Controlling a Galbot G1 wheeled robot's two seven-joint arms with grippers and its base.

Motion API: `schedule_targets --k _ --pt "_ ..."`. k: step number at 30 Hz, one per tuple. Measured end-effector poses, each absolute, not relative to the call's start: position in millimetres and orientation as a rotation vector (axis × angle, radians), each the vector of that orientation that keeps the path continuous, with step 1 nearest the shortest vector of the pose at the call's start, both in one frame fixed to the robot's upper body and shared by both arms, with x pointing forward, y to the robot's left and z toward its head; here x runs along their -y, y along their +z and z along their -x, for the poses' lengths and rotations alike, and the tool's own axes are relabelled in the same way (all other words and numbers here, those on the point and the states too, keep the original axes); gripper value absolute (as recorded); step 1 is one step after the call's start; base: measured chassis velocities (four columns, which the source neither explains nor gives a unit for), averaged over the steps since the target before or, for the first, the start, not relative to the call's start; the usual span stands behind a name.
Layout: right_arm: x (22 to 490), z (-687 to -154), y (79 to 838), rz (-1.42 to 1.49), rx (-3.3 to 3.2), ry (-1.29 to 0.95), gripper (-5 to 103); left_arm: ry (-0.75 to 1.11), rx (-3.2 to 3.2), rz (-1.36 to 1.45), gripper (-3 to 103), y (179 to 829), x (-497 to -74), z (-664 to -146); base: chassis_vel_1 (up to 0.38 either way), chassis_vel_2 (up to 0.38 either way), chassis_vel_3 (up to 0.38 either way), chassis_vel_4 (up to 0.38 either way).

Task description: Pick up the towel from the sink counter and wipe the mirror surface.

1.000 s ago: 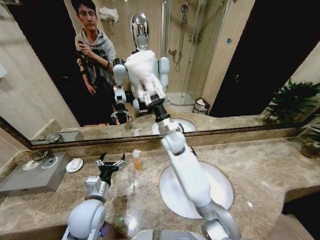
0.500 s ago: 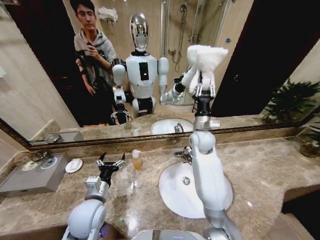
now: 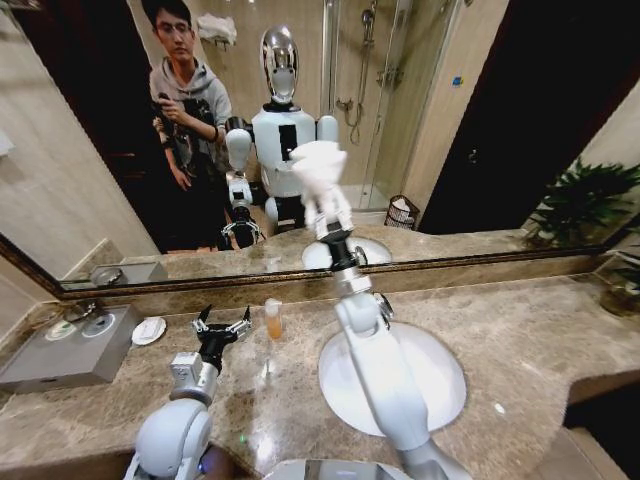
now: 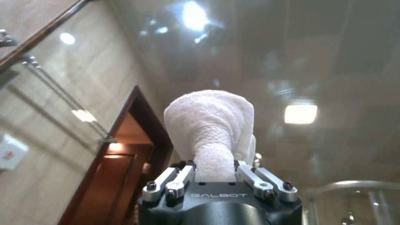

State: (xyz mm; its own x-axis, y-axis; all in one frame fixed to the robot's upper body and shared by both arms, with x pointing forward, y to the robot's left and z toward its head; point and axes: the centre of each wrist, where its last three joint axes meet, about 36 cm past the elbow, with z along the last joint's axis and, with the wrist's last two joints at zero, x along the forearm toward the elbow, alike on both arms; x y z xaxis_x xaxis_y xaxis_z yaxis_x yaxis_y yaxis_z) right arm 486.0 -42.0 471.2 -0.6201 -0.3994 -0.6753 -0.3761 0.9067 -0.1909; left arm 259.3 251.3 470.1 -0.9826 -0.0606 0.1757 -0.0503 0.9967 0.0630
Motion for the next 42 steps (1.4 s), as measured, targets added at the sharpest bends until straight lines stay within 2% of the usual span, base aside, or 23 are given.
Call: schedule_targets --k 4,17,22,27,32,37,42 --pt "48.7 -490.2 468.2 0.524 -2.308 -0.046 22 -0.087 2.961 -0.083 100 470.1 -251.3 -259.3 0.000 0.000 0.000 0.000" --pt "120.3 -488.1 481.0 0.183 -2.323 0.081 22 -0.087 2.961 -0.083 100 470.1 -251.3 -259.3 0.000 0.000 0.000 0.000" --pt "108.6 -491.2 476.4 0.239 -2.335 0.082 22 -0.087 2.961 -0.083 100 470.1 -251.3 -259.4 0.000 0.000 0.000 0.000" --pt "69.5 -487.5 464.6 0.451 -2.352 0.047 22 -0.087 2.961 -0.083 100 470.1 -251.2 -259.4 0.000 0.000 0.000 0.000" --pt "32.8 -456.6 449.2 0.621 -2.423 0.081 22 -0.087 2.961 -0.083 100 470.1 -251.3 -259.3 0.000 0.000 0.000 0.000" --pt "43.4 -429.2 462.7 0.569 -2.445 0.167 22 -0.087 2.961 -0.083 100 470.1 -251.3 -259.3 0.000 0.000 0.000 0.000" --pt "82.6 -399.2 472.6 0.460 -2.449 0.197 22 -0.087 2.961 -0.083 100 470.2 -251.3 -259.3 0.000 0.000 0.000 0.000"
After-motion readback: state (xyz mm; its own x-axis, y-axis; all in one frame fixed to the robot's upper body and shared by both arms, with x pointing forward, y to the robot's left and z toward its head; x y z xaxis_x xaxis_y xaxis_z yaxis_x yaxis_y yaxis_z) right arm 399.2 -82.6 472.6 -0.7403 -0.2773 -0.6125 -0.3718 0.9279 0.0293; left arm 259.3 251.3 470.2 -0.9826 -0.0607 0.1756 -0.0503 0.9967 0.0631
